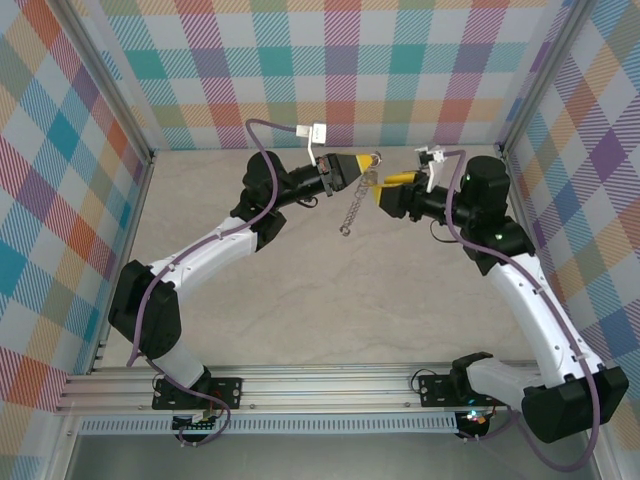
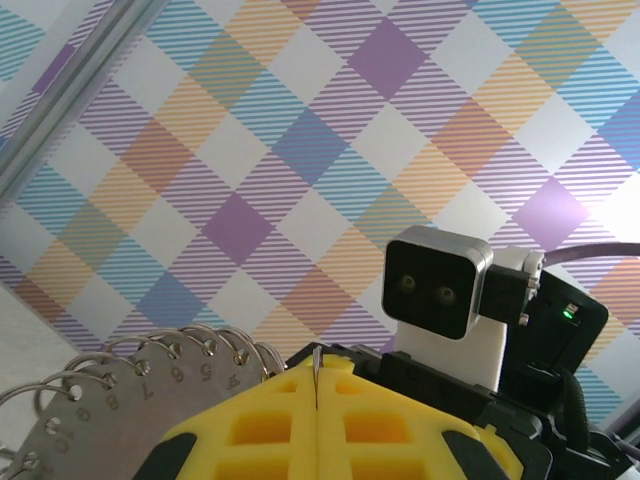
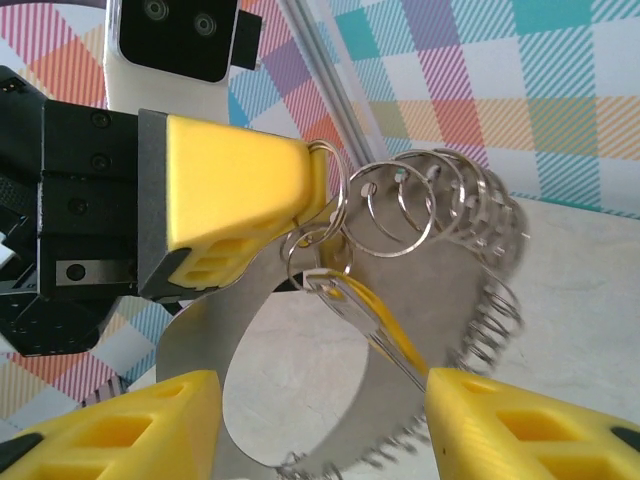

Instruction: Put the keys on the keyring

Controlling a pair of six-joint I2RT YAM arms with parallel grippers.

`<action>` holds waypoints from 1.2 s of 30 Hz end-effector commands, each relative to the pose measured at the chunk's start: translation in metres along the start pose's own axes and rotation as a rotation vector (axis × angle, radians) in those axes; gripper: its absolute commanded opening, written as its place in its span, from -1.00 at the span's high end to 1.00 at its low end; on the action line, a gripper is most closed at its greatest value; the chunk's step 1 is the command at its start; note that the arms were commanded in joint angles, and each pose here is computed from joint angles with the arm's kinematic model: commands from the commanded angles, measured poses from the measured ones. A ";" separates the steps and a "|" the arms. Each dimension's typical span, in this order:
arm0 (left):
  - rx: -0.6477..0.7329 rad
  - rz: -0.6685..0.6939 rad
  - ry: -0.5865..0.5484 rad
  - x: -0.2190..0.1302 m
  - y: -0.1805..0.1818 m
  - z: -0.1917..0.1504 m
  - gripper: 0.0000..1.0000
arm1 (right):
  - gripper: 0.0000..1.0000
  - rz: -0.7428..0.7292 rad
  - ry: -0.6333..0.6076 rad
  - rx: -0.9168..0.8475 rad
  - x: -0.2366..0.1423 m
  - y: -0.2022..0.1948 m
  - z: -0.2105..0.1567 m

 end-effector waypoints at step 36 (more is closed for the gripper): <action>0.044 -0.110 -0.051 0.006 -0.041 0.010 1.00 | 1.00 0.084 -0.033 -0.031 0.002 0.009 0.010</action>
Point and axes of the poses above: each hand's point on the last joint's axis, 136 mm out from that joint toward the fingers, its own x axis out along the fingers, its own y axis along the line the jaws close on, z = x × y, the point moved 2 cm from there along -x, back along the fingers, and after that the axes turned 10 degrees about -x, right-handed, at the moved point
